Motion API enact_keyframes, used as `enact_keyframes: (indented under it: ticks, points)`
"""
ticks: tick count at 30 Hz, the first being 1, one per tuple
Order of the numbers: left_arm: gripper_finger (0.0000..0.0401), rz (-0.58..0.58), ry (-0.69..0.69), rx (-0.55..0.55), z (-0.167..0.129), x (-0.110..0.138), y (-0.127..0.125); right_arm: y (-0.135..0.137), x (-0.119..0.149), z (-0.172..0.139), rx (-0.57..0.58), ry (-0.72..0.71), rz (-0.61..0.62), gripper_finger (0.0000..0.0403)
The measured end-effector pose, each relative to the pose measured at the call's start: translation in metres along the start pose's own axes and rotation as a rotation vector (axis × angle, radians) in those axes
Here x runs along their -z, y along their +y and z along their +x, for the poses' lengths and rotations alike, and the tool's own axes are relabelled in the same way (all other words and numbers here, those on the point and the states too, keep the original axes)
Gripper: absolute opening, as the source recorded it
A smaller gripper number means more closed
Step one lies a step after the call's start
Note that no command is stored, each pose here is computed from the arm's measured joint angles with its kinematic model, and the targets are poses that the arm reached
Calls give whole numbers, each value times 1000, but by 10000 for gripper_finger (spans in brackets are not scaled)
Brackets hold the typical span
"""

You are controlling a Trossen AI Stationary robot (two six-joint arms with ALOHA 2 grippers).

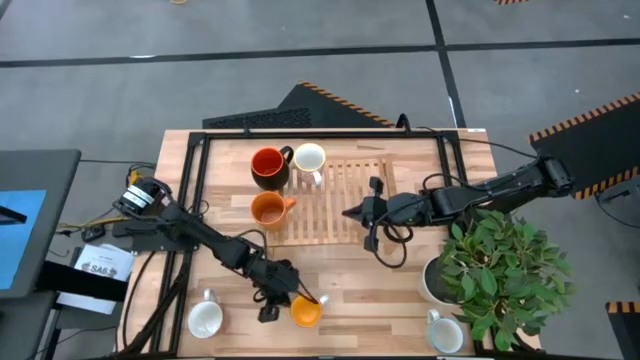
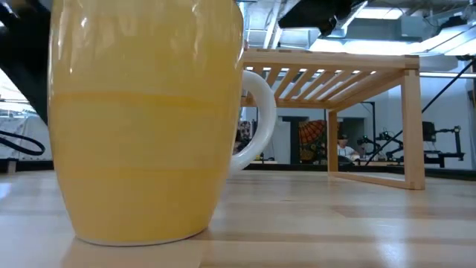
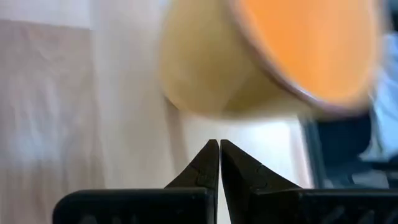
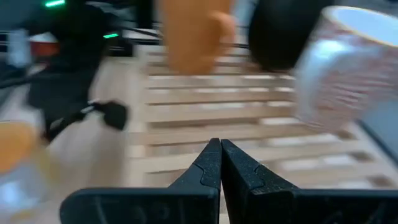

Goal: Place coffee mugs
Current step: Put the yellow mug on the shelf

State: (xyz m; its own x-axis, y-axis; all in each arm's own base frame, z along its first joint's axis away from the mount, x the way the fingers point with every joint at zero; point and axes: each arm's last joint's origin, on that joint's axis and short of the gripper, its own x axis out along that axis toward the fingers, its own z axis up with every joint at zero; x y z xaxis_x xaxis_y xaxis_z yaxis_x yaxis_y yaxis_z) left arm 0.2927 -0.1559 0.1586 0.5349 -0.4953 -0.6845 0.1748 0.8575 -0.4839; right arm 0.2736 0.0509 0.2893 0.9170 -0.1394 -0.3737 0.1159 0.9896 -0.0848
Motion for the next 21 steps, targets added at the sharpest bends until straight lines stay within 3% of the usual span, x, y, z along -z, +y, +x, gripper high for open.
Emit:
enact_keyframes:
  ticks: [3,6,13,17,21]
  points:
    - [0,52,13,28,-21,1,-15,9,-3,-3,-84,-34,0,27]
    - [0,138,-59,9,-51,-1,-35,18,-6,-6,-117,-74,4,27]
    - [0,302,-336,-240,-122,8,-67,34,-20,-15,-186,-222,29,33]
    - [0,365,-479,-392,-151,17,-65,31,-25,-15,-225,-226,117,70]
    - [0,350,-565,-495,-170,25,-51,37,-30,-2,-301,-192,167,130]
